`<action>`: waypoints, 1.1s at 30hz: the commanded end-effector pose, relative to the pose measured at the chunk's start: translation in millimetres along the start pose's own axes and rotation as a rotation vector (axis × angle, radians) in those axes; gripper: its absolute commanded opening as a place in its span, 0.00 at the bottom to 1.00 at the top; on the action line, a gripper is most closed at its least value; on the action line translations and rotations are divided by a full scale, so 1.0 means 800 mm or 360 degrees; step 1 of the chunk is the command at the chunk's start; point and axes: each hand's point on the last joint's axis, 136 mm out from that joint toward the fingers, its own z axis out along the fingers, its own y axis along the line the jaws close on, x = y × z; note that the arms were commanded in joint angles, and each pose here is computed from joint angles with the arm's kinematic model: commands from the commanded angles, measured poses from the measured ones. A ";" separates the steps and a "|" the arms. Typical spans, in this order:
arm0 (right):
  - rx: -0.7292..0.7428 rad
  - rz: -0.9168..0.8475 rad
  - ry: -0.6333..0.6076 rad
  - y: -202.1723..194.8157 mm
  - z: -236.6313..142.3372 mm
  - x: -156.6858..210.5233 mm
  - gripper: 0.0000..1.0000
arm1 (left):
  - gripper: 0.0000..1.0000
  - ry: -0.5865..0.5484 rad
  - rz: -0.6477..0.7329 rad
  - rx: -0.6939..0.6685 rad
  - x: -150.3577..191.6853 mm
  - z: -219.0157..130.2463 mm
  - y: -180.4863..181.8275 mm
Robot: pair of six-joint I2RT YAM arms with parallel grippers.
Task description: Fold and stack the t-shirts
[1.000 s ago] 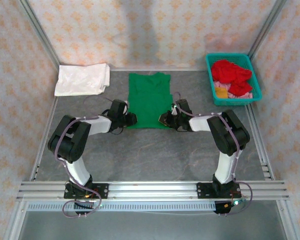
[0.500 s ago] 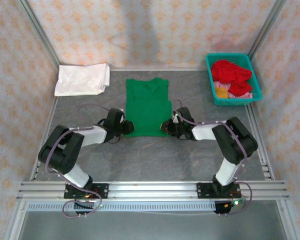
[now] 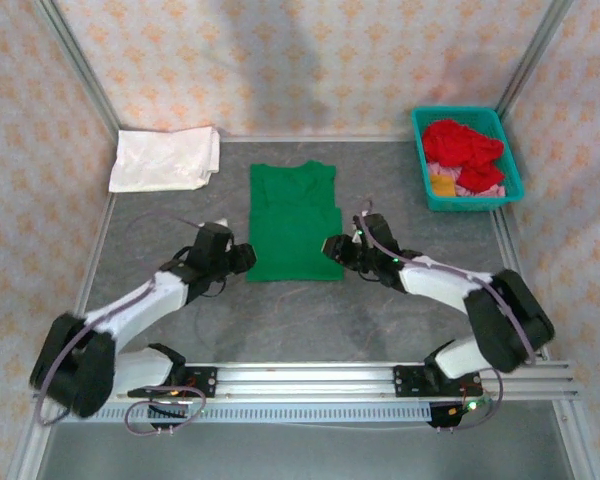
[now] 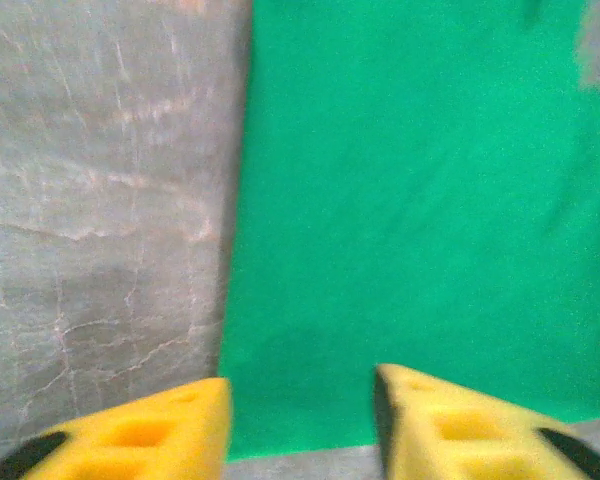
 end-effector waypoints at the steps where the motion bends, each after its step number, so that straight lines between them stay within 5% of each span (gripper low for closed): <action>1: 0.0131 -0.0219 -0.0191 -0.018 -0.025 -0.016 0.44 | 0.58 -0.0084 -0.0053 -0.0075 0.010 -0.020 0.037; 8: 0.0209 -0.0387 -0.0246 -0.038 -0.046 -0.008 0.58 | 0.65 0.0014 -0.0071 0.0110 0.040 -0.038 0.032; 12: 0.0235 -0.0403 -0.0296 -0.051 -0.047 -0.006 0.63 | 0.58 0.0137 -0.0082 0.0164 0.057 -0.026 0.026; 33: 0.0226 -0.0367 -0.0308 -0.058 -0.038 -0.003 0.63 | 0.52 0.0216 -0.0022 0.0158 0.068 0.022 0.008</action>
